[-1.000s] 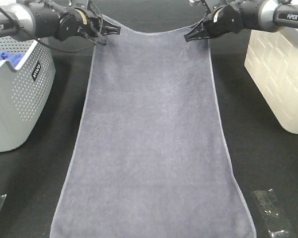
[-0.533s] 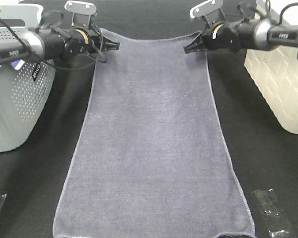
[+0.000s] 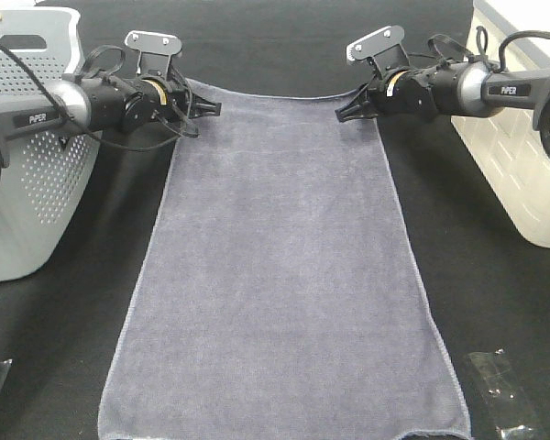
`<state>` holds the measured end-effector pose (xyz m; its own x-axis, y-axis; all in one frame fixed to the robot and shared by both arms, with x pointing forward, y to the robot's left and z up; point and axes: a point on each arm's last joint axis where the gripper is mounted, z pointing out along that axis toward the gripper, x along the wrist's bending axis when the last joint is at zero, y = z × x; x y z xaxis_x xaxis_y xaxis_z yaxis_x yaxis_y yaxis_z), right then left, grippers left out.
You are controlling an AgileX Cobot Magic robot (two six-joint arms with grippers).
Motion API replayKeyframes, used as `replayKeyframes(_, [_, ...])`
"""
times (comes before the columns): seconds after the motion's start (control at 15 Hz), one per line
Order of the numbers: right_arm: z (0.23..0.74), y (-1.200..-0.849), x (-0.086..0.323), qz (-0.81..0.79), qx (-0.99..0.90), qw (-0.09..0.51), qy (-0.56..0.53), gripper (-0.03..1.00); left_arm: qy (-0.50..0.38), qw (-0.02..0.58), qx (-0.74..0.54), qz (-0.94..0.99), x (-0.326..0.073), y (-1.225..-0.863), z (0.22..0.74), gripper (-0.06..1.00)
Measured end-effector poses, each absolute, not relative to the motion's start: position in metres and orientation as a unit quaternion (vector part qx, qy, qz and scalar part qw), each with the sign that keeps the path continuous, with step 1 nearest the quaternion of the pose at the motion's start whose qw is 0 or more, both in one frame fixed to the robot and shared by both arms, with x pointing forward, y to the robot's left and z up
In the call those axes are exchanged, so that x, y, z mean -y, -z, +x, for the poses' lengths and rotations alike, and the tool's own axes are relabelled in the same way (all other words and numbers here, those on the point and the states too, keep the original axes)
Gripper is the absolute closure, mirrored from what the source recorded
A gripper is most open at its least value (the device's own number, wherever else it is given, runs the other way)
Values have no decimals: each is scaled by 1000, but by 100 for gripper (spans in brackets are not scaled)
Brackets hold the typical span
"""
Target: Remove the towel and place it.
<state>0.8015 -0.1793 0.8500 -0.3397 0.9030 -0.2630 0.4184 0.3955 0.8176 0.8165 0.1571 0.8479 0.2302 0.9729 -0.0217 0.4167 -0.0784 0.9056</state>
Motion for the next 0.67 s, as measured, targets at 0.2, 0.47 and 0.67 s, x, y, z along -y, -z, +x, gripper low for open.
replayKeyframes(0.2, [801, -850, 179, 444, -748, 367, -329, 36, -324, 428, -531, 656, -157, -848, 816, 47])
replayKeyframes(0.47, [800, -866, 181, 458, -749, 360, -316, 30, -330, 433, -529, 651, -157, -864, 817, 25])
replayKeyframes(0.67, [798, -895, 183, 480, -735, 354, -323, 30, -346, 454, -520, 636, -157, -905, 818, 25])
